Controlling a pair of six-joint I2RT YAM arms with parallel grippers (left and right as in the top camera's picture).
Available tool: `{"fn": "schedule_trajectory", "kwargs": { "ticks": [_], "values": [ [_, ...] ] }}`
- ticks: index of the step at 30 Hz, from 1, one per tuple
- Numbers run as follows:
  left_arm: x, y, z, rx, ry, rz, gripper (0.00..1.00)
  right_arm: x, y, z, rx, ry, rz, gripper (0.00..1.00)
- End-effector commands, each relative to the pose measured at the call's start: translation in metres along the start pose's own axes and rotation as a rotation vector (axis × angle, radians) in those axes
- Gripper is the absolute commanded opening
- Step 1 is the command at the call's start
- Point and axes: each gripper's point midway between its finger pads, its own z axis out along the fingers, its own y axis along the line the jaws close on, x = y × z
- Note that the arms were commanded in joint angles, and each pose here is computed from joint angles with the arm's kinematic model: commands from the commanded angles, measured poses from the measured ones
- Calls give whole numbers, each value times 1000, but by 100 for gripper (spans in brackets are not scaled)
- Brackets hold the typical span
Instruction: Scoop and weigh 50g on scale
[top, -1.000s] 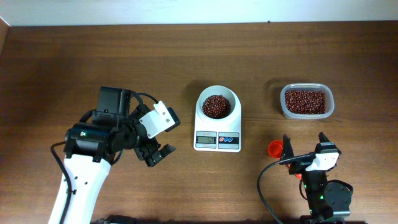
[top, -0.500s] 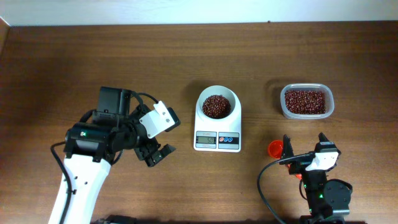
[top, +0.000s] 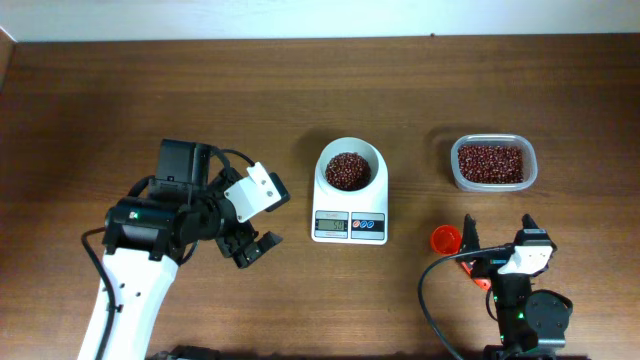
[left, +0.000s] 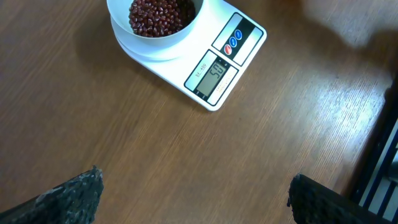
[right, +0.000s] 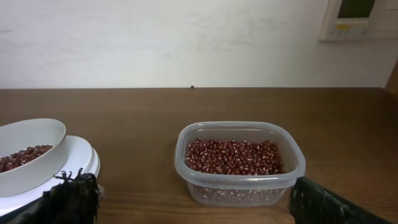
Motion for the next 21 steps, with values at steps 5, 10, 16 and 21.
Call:
{"fn": "schedule_trajectory", "kwargs": {
  "ticks": [5, 10, 16, 21],
  "values": [
    [-1, -1, 0, 2, -5, -4, 99, 1, 2, 0, -14, -5, -93, 99],
    [-2, -1, 0, 2, -5, -4, 99, 1, 3, 0, -18, -5, -93, 99],
    [-1, -1, 0, 2, -5, -4, 98, 1, 3, 0, -18, -5, -93, 99],
    [-2, -1, 0, 2, -5, -4, 99, 1, 3, 0, -18, -5, -93, 99]
  ]
}}
